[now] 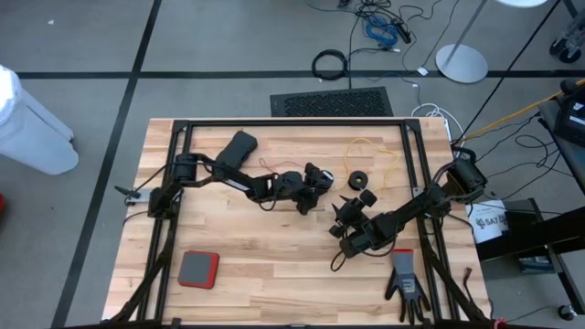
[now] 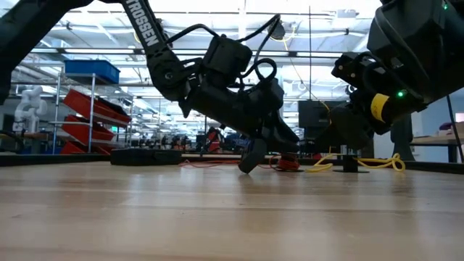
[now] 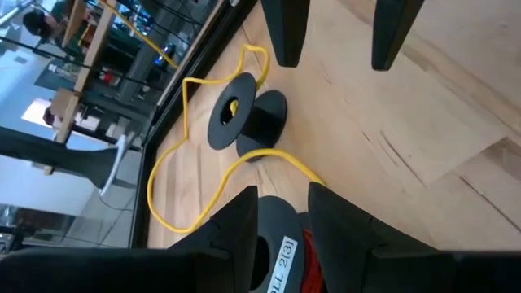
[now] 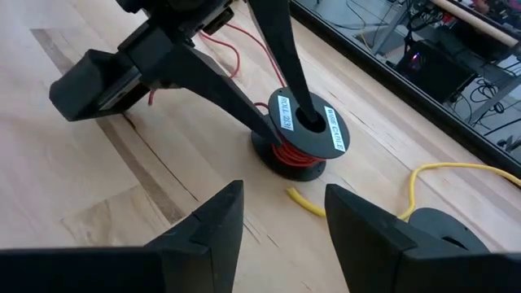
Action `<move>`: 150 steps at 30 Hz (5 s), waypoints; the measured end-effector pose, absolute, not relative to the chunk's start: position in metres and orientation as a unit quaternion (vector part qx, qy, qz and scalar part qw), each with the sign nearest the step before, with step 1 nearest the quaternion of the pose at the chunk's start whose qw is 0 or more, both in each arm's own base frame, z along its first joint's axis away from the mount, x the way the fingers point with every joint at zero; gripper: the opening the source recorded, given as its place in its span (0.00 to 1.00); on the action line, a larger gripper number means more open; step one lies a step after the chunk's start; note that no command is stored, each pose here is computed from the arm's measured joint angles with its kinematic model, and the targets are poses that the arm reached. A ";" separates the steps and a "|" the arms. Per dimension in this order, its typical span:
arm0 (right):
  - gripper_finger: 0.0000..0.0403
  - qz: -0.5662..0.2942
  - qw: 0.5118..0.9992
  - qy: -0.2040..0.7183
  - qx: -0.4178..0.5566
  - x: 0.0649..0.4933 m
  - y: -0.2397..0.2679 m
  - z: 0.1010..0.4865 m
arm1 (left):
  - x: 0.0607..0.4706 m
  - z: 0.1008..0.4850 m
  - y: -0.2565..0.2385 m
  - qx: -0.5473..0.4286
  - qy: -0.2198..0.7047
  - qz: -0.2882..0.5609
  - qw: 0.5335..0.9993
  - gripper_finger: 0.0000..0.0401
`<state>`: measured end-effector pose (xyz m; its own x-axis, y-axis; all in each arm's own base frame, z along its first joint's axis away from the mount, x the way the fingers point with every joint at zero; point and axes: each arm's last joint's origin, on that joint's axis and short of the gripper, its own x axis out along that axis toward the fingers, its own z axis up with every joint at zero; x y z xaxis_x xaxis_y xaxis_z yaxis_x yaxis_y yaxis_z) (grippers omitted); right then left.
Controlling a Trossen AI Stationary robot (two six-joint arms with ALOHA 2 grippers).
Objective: Coil cords
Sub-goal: Coil the red wire onto the black spool
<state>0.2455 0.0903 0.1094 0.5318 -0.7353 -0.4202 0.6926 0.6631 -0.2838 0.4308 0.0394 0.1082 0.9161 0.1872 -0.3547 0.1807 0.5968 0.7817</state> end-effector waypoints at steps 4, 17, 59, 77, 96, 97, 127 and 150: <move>0.40 -0.408 0.874 0.260 -0.041 0.245 0.090 0.109 | 0.431 0.108 0.041 0.448 0.208 0.003 0.869 0.29; 0.40 -0.414 0.874 0.250 -0.044 0.246 0.090 0.110 | 0.426 0.103 0.057 0.421 0.235 -0.016 0.876 0.29; 0.40 -0.415 0.875 0.246 -0.042 0.247 0.090 0.110 | 0.449 0.102 0.069 0.419 0.273 0.030 0.865 0.02; 0.40 -0.461 0.826 0.291 -0.143 0.243 0.060 0.107 | 0.450 0.102 0.064 0.423 0.272 0.035 0.864 0.00; 0.40 -0.394 0.840 0.315 -0.200 0.242 0.025 0.089 | 0.450 0.103 0.053 0.431 0.285 0.049 0.854 0.02; 0.40 -0.384 0.845 0.318 -0.196 0.243 0.024 0.089 | 0.450 0.104 0.051 0.432 0.285 0.048 0.854 0.04; 0.40 -0.371 0.860 0.309 -0.162 0.246 0.019 0.089 | 0.441 0.107 0.085 0.387 0.316 0.059 0.864 0.35; 0.40 -0.375 0.867 0.294 -0.149 0.248 0.019 0.091 | 0.445 0.103 0.081 0.431 0.307 0.055 0.847 0.02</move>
